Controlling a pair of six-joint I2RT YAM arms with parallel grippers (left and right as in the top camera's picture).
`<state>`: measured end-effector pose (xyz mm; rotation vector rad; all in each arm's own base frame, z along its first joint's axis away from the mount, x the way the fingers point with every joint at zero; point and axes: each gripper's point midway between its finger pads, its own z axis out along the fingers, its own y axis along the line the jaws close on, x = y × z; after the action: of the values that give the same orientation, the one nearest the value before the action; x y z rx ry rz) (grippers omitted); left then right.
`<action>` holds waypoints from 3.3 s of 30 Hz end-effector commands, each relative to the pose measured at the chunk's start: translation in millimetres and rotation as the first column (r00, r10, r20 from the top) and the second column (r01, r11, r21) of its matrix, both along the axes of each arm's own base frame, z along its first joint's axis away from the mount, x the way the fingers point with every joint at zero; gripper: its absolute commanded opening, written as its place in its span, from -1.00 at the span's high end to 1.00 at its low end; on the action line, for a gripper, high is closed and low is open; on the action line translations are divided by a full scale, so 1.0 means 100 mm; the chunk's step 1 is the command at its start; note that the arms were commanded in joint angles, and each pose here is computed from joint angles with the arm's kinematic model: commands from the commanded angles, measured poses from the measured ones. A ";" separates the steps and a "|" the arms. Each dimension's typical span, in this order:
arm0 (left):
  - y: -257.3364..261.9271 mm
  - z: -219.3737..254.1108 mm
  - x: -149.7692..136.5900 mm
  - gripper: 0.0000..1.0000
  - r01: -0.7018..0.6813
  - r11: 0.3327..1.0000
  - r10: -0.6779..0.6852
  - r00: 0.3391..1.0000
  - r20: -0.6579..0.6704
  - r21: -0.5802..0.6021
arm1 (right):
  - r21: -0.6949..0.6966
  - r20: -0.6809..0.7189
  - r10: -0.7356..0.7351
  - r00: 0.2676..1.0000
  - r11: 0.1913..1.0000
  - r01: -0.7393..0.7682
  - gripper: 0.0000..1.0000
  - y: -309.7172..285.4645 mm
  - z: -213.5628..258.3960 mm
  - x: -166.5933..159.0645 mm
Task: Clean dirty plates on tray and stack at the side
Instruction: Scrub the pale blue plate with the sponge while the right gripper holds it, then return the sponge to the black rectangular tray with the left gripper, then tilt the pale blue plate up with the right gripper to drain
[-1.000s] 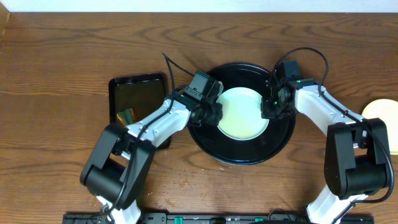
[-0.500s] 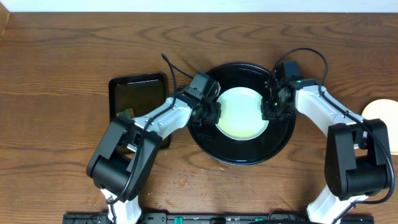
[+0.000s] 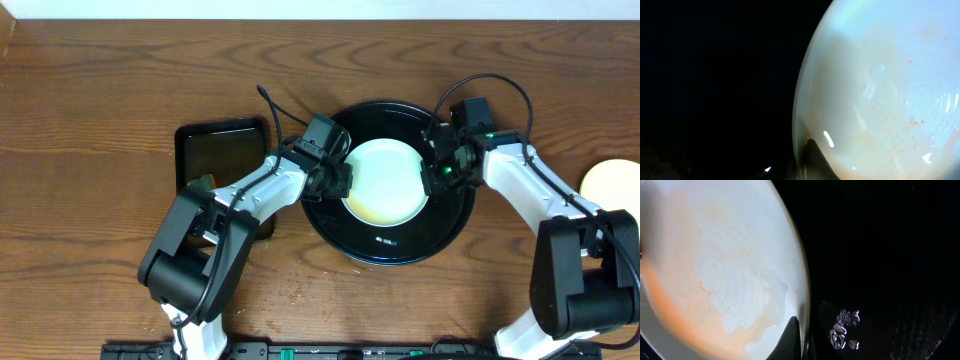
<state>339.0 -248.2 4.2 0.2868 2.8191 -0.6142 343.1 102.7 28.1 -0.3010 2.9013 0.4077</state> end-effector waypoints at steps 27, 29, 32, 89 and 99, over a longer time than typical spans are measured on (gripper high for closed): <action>0.00 0.40 -0.03 -0.14 0.042 0.999 -0.040 0.998 0.052 -0.026 | 0.139 0.090 0.012 0.996 0.990 -0.024 0.98 0.26 0.43 0.03; 0.15 0.59 0.00 -0.16 0.007 0.999 -0.005 0.998 0.066 -0.033 | 0.130 0.102 -0.013 0.995 0.991 -0.001 0.98 0.21 0.48 0.05; 0.51 0.89 0.04 -0.18 -0.078 0.996 0.080 0.993 0.082 -0.034 | 0.132 0.132 -0.011 0.991 0.991 -0.007 0.98 0.20 0.58 0.06; 2.16 0.99 -0.12 -0.71 -0.416 0.862 0.415 0.907 0.070 0.290 | -0.891 0.421 0.724 0.547 0.442 0.101 0.98 0.70 2.22 -0.18; 2.16 0.99 -0.12 -0.71 -0.416 0.862 0.415 0.907 0.070 0.290 | -0.895 0.415 0.728 0.546 0.436 0.098 0.98 0.70 2.22 -0.18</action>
<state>327.2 -36.0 105.4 -0.2745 2.8196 -0.1123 326.7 174.7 245.2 -0.9967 1.8322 -0.9706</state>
